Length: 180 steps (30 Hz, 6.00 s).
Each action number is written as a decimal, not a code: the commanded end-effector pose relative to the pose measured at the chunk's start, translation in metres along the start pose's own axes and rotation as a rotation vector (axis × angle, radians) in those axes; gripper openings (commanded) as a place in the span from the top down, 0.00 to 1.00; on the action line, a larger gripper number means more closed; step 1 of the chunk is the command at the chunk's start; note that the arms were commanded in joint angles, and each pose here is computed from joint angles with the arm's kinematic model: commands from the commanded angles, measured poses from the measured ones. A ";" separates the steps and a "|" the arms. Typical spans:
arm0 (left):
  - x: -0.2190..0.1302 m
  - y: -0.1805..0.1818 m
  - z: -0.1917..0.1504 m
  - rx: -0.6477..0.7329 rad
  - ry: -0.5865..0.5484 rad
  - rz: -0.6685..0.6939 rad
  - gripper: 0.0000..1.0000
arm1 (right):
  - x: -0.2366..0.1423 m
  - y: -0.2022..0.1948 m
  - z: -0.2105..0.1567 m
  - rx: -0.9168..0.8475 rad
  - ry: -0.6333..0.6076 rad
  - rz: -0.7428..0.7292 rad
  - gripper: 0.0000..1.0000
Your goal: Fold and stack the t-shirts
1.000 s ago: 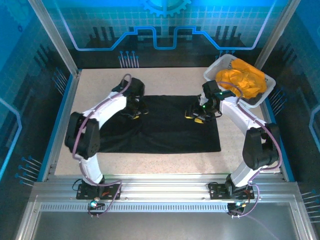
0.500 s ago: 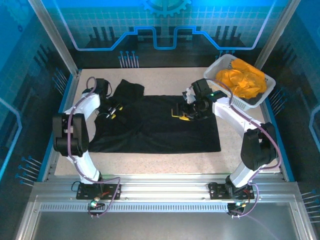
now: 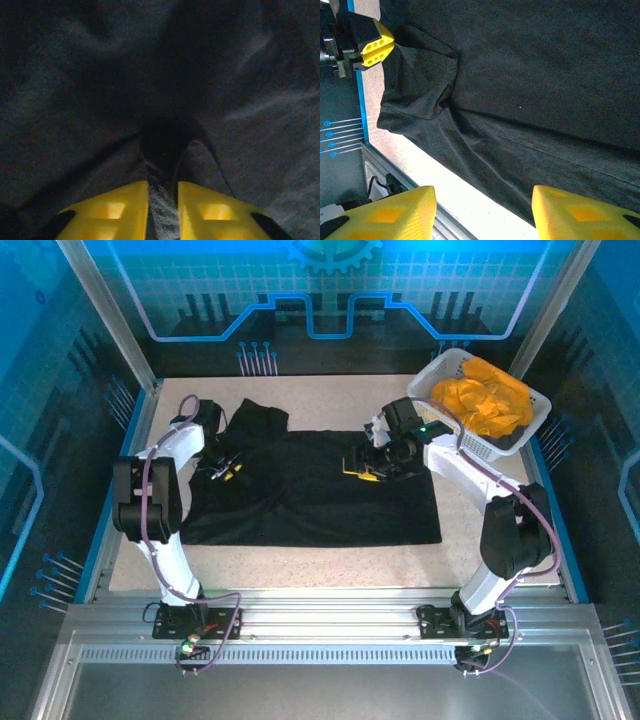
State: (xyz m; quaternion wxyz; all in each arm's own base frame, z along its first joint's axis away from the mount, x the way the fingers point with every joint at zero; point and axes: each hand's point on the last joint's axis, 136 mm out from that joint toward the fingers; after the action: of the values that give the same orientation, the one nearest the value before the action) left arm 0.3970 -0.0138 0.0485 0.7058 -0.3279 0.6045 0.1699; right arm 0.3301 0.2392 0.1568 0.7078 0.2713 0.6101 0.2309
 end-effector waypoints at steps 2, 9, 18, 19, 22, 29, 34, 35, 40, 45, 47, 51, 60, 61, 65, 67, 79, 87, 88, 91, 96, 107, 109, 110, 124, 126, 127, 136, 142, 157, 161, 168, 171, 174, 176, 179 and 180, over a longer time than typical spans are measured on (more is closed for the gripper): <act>0.004 0.000 0.003 0.032 -0.008 0.027 0.91 | 0.003 0.010 0.000 -0.013 0.011 0.028 0.45; -0.019 -0.020 0.013 0.145 -0.075 0.049 1.00 | 0.001 0.009 -0.002 -0.013 0.010 0.022 0.45; -0.034 -0.034 0.006 0.319 -0.079 0.213 1.00 | 0.000 0.008 -0.004 -0.011 0.010 0.024 0.45; -0.034 -0.034 0.006 0.329 -0.078 0.224 1.00 | 0.000 0.008 -0.004 -0.011 0.009 0.024 0.45; -0.035 -0.035 0.009 0.350 -0.078 0.249 1.00 | 0.000 0.007 -0.006 -0.010 0.011 0.026 0.45; -0.028 -0.030 0.020 0.374 -0.074 0.338 1.00 | 0.000 0.001 -0.010 0.000 0.013 0.011 0.45; -0.017 -0.031 0.030 0.398 -0.089 0.363 1.00 | -0.002 -0.007 -0.011 0.016 -0.004 -0.015 0.45; -0.015 -0.032 0.033 0.402 -0.090 0.365 1.00 | -0.002 -0.010 -0.011 0.023 -0.006 -0.021 0.45; -0.007 -0.033 0.040 0.419 -0.076 0.404 1.00 | -0.006 -0.021 -0.013 0.057 -0.021 -0.043 0.45; -0.006 -0.030 0.049 0.440 -0.100 0.448 0.97 | -0.011 -0.026 -0.015 0.068 -0.032 -0.052 0.45; -0.005 -0.029 0.051 0.447 -0.105 0.459 0.97 | -0.012 -0.027 -0.016 0.071 -0.032 -0.058 0.45; 0.003 -0.027 0.049 0.444 -0.086 0.469 0.90 | -0.014 -0.028 -0.017 0.074 -0.035 -0.059 0.45; 0.012 -0.023 0.050 0.449 -0.072 0.478 0.82 | -0.023 -0.038 -0.021 0.095 -0.053 -0.100 0.45; 0.010 -0.023 0.051 0.446 -0.079 0.481 0.79 | -0.024 -0.042 -0.022 0.103 -0.060 -0.113 0.45; -0.022 -0.021 0.056 0.402 -0.146 0.459 0.67 | -0.032 -0.070 -0.025 0.181 -0.102 -0.175 0.47; -0.043 -0.020 0.050 0.368 -0.182 0.417 0.65 | -0.034 -0.085 -0.025 0.227 -0.117 -0.184 0.49; -0.016 0.031 -0.073 -0.057 0.080 0.105 0.87 | -0.015 -0.163 -0.038 0.419 -0.048 -0.437 0.71; 0.020 0.104 -0.085 -0.487 0.123 0.126 0.90 | -0.004 -0.208 -0.055 0.556 0.061 -0.584 0.69; 0.019 0.110 -0.086 -0.508 0.118 0.130 0.90 | -0.004 -0.211 -0.059 0.569 0.066 -0.598 0.68; 0.018 0.123 -0.093 -0.524 0.126 0.151 0.90 | -0.003 -0.218 -0.072 0.617 0.082 -0.622 0.67; 0.016 0.142 -0.107 -0.576 0.137 0.160 0.90 | -0.002 -0.217 -0.100 0.653 0.123 -0.651 0.65; 0.000 0.181 -0.140 -0.591 0.104 0.239 0.89 | -0.004 -0.212 -0.139 0.667 0.150 -0.691 0.64; -0.005 0.188 -0.141 -0.595 0.068 0.258 0.90 | -0.004 -0.211 -0.140 0.664 0.153 -0.694 0.64; -0.008 0.191 -0.140 -0.603 0.055 0.264 0.90 | -0.004 -0.209 -0.141 0.665 0.153 -0.693 0.64; -0.084 0.081 0.011 -0.324 -0.249 0.013 0.66 | -0.035 -0.055 0.004 0.076 -0.198 -0.160 0.49; -0.085 0.045 0.042 -0.214 -0.251 -0.064 0.61 | -0.037 -0.039 0.021 0.023 -0.202 -0.126 0.49; -0.085 0.031 0.058 -0.165 -0.258 -0.077 0.58 | -0.039 -0.034 0.029 0.011 -0.206 -0.123 0.49; -0.040 -0.040 0.162 0.043 -0.361 -0.163 0.49 | -0.052 -0.018 0.050 0.052 -0.246 -0.104 0.49; 0.009 -0.069 0.190 0.080 -0.337 -0.183 0.46 | -0.059 -0.028 0.032 0.105 -0.257 -0.131 0.49; 0.067 -0.073 0.155 0.113 -0.217 -0.011 0.49 | -0.054 -0.043 0.019 0.153 -0.256 -0.146 0.49; 0.068 -0.070 0.143 0.141 -0.181 0.027 0.64 | -0.052 -0.047 0.021 0.158 -0.258 -0.163 0.49; 0.045 -0.072 0.145 0.160 -0.218 0.067 1.00 | -0.048 -0.087 0.036 0.312 -0.323 -0.326 0.50; 0.018 -0.090 0.149 0.199 -0.278 0.043 1.00 | -0.036 -0.091 0.065 0.344 -0.449 -0.303 0.51; -0.007 -0.103 0.144 0.224 -0.313 0.021 1.00 | -0.036 -0.107 0.096 0.396 -0.586 -0.385 0.50; -0.019 -0.107 0.137 0.231 -0.322 0.013 1.00 | -0.043 -0.127 0.113 0.431 -0.646 -0.484 0.51; -0.030 -0.112 0.125 0.220 -0.318 -0.027 1.00 | -0.041 -0.153 0.134 0.478 -0.648 -0.532 0.52; -0.032 -0.113 0.121 0.219 -0.314 -0.038 1.00 | -0.039 -0.161 0.138 0.494 -0.627 -0.546 0.52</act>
State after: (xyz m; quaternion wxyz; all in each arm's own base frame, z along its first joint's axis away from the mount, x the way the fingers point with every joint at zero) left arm 0.5585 -0.0026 0.0764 0.8125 -0.2200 0.5179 0.1525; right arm 0.4342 0.1124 0.0947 0.8030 0.3123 0.4850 -0.1496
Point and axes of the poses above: each hand's point on the last joint's axis, 136 mm out from that joint toward the fingers, its own x axis out along the fingers, its own y axis along the line the jaws close on, z = x × y, and after that the axes turned 5 degrees about x, right-handed
